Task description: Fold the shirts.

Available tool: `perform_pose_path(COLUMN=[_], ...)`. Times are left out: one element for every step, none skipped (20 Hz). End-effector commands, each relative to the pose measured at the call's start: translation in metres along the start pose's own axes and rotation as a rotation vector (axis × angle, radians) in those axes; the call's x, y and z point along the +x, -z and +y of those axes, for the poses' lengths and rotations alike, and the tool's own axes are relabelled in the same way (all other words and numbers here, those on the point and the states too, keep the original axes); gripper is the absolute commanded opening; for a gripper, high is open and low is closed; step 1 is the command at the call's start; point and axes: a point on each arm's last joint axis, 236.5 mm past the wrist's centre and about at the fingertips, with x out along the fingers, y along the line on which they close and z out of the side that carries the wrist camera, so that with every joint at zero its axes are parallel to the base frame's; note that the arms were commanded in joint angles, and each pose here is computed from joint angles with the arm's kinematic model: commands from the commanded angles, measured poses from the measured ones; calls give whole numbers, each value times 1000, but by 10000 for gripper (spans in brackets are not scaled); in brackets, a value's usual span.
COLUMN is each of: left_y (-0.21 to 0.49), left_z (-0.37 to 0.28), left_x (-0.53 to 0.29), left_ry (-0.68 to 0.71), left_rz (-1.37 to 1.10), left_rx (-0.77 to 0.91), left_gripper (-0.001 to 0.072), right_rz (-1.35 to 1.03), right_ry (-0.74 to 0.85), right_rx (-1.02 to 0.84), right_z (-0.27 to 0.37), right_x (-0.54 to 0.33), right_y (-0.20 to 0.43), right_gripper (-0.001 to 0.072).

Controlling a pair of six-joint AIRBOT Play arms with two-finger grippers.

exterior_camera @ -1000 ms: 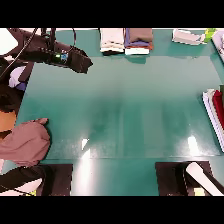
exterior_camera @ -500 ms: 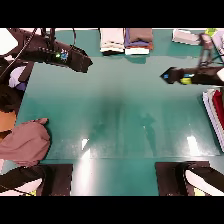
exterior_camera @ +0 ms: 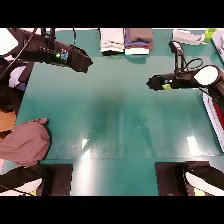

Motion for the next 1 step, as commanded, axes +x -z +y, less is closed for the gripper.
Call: perform_pose_path(left_y=[0], left_z=[0], left_x=[0], left_ry=[1], left_rz=[0], left_rx=[0], left_gripper=[26], right_rz=[8], right_ry=[-2], right_rx=[2], right_z=[0], right_x=[1], right_y=[2], right_gripper=[21])
